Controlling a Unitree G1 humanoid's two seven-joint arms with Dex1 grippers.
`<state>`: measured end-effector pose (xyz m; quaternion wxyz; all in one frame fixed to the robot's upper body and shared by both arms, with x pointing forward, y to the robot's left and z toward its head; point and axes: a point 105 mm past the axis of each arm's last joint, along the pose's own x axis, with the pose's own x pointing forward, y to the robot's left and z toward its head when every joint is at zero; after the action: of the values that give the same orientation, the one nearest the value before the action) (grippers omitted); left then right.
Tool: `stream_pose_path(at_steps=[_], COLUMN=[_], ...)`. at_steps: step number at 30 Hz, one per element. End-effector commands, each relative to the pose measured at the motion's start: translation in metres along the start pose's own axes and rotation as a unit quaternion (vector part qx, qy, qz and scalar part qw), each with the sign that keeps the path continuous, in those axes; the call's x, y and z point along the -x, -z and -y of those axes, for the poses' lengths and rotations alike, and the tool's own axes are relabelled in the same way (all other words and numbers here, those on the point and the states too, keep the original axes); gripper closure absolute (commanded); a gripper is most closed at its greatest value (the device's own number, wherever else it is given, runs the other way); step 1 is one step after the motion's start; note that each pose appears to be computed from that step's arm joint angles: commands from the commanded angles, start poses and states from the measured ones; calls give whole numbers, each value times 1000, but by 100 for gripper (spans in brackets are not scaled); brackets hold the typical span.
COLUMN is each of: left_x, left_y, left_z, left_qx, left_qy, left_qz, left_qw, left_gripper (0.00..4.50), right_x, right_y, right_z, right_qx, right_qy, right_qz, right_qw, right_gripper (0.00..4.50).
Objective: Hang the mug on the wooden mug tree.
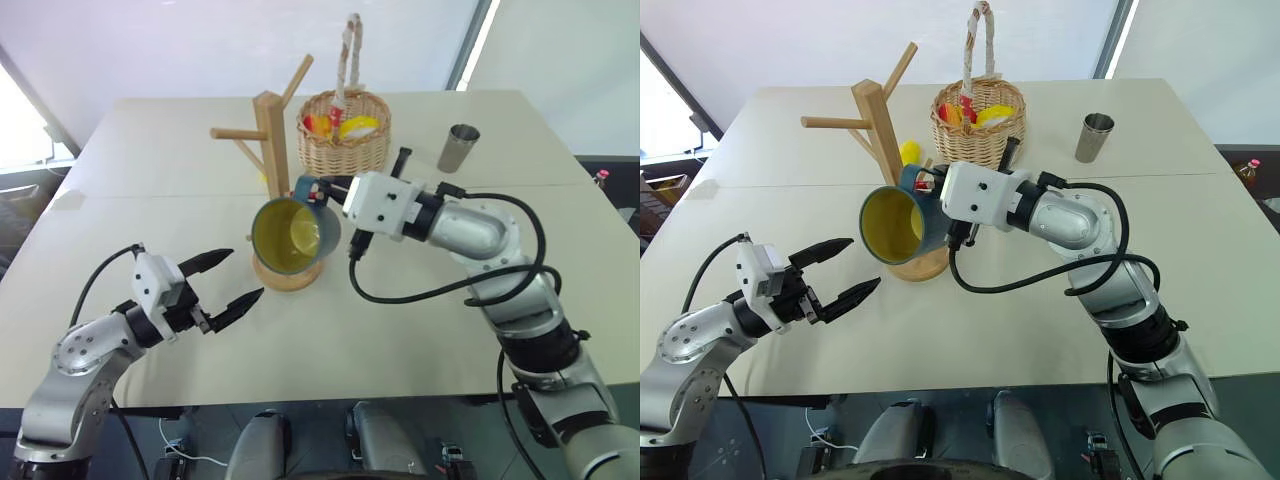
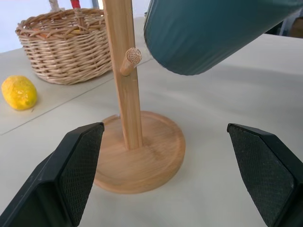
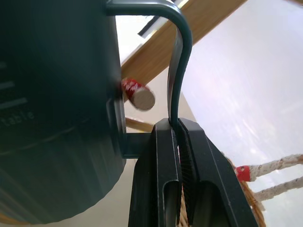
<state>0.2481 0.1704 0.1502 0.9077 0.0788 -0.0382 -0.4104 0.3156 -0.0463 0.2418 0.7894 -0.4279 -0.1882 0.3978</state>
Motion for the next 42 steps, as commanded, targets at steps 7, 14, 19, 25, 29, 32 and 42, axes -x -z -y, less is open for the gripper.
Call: stream_pose_path(at_steps=[7,14,19,25,29,32,42], left_x=[1,0,1,12,28,44,52], left_y=[-16,-17,-12,17,43,61,71], left_z=[2,1,-4,-38,-62,-76,-75], left_qx=[-16,-17,-1,38,46,60,69], left_qy=[2,2,-18,-139,-249,-329,-368], left_qz=[26,31,24,2,-22,-36,-31], left_qw=[1000,999,1000,989,967,942,927], left_gripper=[0,0,0,0,0,0,0], right_x=[-3,4,36,81,95,98,101], right_y=[-7,-7,2,65,109,129,154], right_z=[11,21,44,20,-9,-33,-45], right_qx=[9,31,-3,-201,-299,-341,-371], right_qy=[26,45,86,135,204,228,270], right_qz=[9,3,-2,-30,-57,-71,-81], right_qw=[1000,998,996,970,930,909,885], right_gripper=[353,64,64,64,64,64,64])
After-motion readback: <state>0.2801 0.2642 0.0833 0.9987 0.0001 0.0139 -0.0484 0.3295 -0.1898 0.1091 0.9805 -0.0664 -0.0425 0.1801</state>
